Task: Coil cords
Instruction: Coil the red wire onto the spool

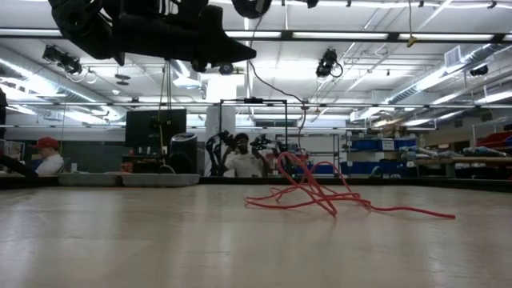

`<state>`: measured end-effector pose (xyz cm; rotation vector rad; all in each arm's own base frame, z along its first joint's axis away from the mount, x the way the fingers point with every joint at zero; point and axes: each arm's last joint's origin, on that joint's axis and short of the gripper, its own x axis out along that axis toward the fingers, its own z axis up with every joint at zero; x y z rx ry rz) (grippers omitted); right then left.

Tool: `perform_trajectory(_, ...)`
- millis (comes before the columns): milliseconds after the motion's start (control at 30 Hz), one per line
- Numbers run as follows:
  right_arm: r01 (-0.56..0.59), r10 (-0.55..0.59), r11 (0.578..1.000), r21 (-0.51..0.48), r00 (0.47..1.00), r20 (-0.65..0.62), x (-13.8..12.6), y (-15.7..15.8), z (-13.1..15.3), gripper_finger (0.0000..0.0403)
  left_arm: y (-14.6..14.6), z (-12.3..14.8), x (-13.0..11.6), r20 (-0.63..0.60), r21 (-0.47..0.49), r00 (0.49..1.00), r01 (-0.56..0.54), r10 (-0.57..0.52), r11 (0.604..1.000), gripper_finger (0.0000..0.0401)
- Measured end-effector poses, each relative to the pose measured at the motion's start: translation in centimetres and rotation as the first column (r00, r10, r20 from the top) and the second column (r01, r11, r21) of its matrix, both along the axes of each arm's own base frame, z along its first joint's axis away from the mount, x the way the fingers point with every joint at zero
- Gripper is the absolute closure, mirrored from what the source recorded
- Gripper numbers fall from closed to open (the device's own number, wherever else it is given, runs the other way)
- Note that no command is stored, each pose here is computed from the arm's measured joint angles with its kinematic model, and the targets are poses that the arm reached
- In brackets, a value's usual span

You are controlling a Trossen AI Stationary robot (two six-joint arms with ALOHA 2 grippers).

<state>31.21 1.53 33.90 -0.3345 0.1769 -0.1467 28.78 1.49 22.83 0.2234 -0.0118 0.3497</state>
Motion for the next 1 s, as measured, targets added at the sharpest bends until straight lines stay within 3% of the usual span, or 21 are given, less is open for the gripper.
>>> perform_trajectory(400,0.077,-0.066,0.996,0.033,0.964,-0.259,-2.8,-0.7,-1.0,0.0403,0.0,0.8,0.0,-0.028,0.019,1.0,0.0,0.0,1.0,0.04)
perform_trajectory(500,0.107,-0.086,0.993,0.044,0.94,-0.329,-2.9,-1.4,-1.8,0.0403,-0.1,1.5,0.8,-0.1,0.016,0.994,0.036,-0.034,0.999,0.04)
perform_trajectory(667,0.054,0.008,0.987,0.15,0.921,-0.389,-3.2,-2.3,-2.4,0.0403,-0.2,2.5,2.0,-0.288,0.003,0.957,0.047,-0.044,0.999,0.0397)
perform_trajectory(1000,-0.044,0.202,0.935,0.352,0.882,-0.425,-3.7,-3.5,-3.0,0.0403,-0.3,3.8,2.5,-0.343,0.1,0.936,0.123,-0.082,0.987,0.0397)
